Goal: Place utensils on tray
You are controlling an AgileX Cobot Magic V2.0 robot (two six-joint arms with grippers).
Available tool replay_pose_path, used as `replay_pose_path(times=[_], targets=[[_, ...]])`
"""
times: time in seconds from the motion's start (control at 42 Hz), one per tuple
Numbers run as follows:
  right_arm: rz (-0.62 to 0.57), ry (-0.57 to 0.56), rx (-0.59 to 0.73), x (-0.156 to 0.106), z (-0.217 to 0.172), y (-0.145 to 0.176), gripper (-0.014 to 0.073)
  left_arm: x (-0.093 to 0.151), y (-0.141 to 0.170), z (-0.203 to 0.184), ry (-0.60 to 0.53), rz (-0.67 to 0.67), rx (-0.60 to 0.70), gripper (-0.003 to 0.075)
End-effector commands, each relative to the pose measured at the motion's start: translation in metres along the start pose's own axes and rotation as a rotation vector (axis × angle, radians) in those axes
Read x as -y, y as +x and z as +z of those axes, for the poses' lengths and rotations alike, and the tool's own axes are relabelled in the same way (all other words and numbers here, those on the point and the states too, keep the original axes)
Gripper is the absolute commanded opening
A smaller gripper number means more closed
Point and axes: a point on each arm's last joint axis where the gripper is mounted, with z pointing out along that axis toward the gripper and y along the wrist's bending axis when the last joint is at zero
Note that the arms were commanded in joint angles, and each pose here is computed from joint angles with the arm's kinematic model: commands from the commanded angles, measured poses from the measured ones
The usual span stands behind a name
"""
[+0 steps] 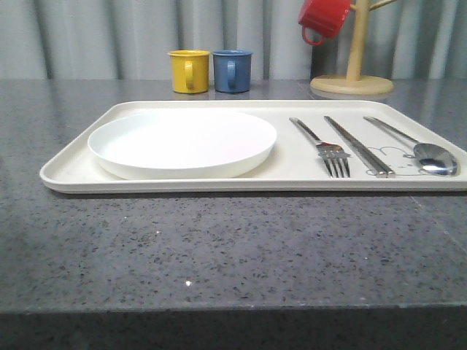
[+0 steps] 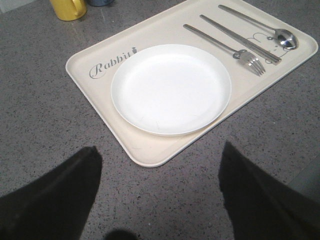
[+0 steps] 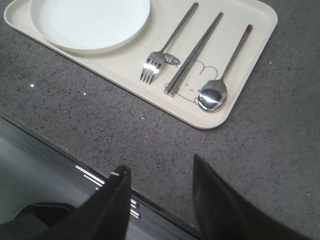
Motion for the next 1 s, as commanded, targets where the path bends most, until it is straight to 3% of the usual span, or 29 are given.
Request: replay_pose_path(times=[0.0,0.333,0.452,0.571,0.642,0.69,0.975], targets=[[0.019,0.017,0.135,-0.0016,-0.0147,0.0025,0.0330,0.0004,-0.0125,-0.0049,0.007,0.000,0.095,0.0491],[0.024,0.021,0.178,-0.0036,-0.0237,0.0115,0.0322,0.0004,-0.0127,-0.0050,0.007,0.000,0.097,0.0480],[0.029,0.020,0.179,-0.0036,-0.0237,0.0114,0.0184,0.0004,-0.0127,-0.0050,0.007,0.000,0.097,0.0350],[0.029,0.020,0.179,-0.0036,-0.0238,0.0114,-0.0006,0.0004,-0.0127,-0.0050,0.007,0.000,0.097,0.0149],[0.029,0.020,0.179,-0.0036,-0.0238,0.0114,-0.0074,0.0004,-0.0127,-0.0050,0.007,0.000,0.097,0.0052],[0.029,0.021,0.182,-0.0035,-0.0238,0.0111,-0.0063,0.0004,-0.0127,-0.0050,0.007,0.000,0.097,-0.0007],[0.032,0.017,0.189,-0.0039,-0.0239,0.0105,-0.0067,0.0004,-0.0127,-0.0050,0.007,0.000,0.097,-0.0020]])
